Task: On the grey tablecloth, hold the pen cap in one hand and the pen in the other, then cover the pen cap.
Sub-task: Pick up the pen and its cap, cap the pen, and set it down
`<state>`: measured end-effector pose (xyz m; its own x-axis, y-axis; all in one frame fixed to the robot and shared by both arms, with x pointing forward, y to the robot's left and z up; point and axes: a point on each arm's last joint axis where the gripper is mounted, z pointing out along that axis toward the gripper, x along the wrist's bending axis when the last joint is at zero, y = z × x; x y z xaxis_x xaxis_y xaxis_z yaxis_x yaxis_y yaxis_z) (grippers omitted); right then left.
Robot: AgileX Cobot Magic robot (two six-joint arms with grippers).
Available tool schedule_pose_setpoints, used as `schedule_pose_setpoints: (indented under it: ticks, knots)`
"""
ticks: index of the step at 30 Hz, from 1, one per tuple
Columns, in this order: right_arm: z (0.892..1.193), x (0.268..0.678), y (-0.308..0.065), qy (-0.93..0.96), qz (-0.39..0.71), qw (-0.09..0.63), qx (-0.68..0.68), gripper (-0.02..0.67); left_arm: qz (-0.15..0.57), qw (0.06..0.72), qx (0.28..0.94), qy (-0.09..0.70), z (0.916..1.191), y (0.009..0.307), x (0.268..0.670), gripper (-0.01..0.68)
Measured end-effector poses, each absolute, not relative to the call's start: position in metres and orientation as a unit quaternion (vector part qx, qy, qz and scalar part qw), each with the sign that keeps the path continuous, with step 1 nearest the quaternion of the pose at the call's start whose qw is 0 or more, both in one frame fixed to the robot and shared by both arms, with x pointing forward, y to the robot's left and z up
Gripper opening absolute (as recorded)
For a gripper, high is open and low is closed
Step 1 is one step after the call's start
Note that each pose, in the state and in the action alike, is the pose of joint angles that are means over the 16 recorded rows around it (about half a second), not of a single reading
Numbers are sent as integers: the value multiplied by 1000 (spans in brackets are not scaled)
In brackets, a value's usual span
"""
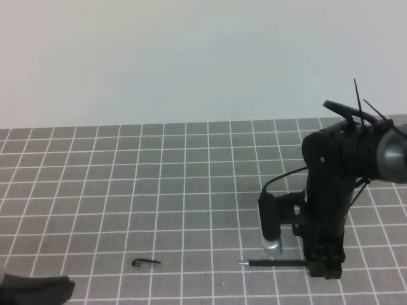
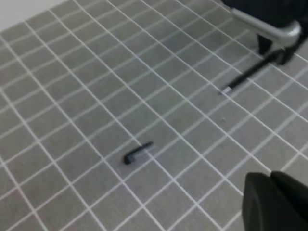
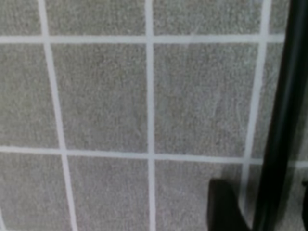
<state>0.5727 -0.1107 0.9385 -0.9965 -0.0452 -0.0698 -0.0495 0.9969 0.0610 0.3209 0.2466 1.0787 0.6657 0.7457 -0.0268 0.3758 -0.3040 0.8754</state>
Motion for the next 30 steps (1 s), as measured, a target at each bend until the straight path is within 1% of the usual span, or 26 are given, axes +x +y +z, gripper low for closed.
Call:
schedule_pose_setpoints:
  ticks: [3,14,18,24,30]
  knots:
    - [936,573,-111,999,30,32,-23,324,193,468,785,357,1078,246,320,0]
    - [934,573,-111,999,23,22,-26,134,187,467,789,353,1078,246,319,0]
    - [935,572,-112,999,18,16,-27,84,191,467,788,354,1078,246,320,0]
    - [945,573,-110,999,20,5,-25,68,195,461,785,365,1086,248,324,0]
    - [968,577,-102,999,47,-2,-11,68,181,441,788,389,1107,250,340,0]
